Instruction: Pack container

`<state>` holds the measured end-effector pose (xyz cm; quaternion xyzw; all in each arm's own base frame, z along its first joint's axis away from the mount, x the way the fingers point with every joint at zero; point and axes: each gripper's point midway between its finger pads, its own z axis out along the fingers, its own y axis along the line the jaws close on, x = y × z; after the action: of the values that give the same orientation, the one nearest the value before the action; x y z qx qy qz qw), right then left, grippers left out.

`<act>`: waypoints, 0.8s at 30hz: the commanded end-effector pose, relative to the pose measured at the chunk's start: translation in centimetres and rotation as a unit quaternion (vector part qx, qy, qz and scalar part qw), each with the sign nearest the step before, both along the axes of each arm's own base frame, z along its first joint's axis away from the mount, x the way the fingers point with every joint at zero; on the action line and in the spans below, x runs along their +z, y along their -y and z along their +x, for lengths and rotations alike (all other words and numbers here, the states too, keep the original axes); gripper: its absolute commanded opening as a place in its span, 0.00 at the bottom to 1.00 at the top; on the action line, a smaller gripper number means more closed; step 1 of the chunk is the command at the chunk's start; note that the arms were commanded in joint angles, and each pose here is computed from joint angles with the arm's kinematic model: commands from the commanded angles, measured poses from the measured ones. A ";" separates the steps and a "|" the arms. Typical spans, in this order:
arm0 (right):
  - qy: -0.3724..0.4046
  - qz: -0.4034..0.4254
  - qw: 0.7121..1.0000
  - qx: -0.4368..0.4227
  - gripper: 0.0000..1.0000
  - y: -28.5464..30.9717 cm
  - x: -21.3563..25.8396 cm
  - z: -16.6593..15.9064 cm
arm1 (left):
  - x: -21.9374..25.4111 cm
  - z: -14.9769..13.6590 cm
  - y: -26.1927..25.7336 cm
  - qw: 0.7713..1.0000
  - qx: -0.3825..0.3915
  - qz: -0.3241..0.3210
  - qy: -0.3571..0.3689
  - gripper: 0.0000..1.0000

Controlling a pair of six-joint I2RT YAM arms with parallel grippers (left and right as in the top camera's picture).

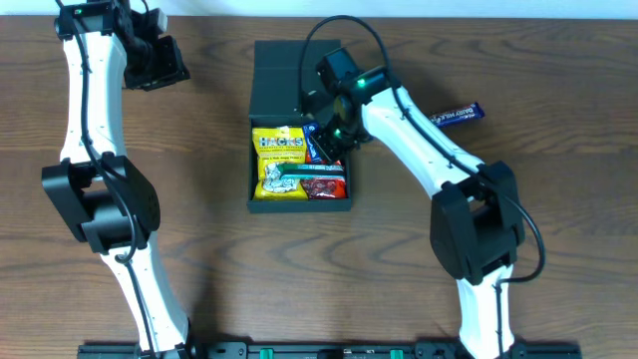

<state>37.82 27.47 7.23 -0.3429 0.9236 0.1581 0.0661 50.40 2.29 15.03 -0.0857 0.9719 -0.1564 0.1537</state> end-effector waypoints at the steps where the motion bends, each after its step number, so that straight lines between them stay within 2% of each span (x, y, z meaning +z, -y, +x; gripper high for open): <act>1: 0.029 0.022 0.999 0.031 0.02 -1.8 1.9 -0.2 | 0.5 0.5 -0.2 1.000 -0.002 0.005 0.011 0.32; 8: 0.041 0.028 0.998 0.036 0.02 -2.7 1.2 0.5 | 0.6 0.6 -0.2 1.000 -0.002 0.005 0.014 0.33; 24: 0.008 0.017 0.999 0.042 0.02 -2.9 -2.4 0.1 | 0.4 0.6 -0.6 1.000 0.001 0.016 0.012 0.33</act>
<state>38.16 29.72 5.21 -0.3714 0.9105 0.1644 0.0778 50.58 2.40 15.08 -0.0853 0.9717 -0.1535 0.1579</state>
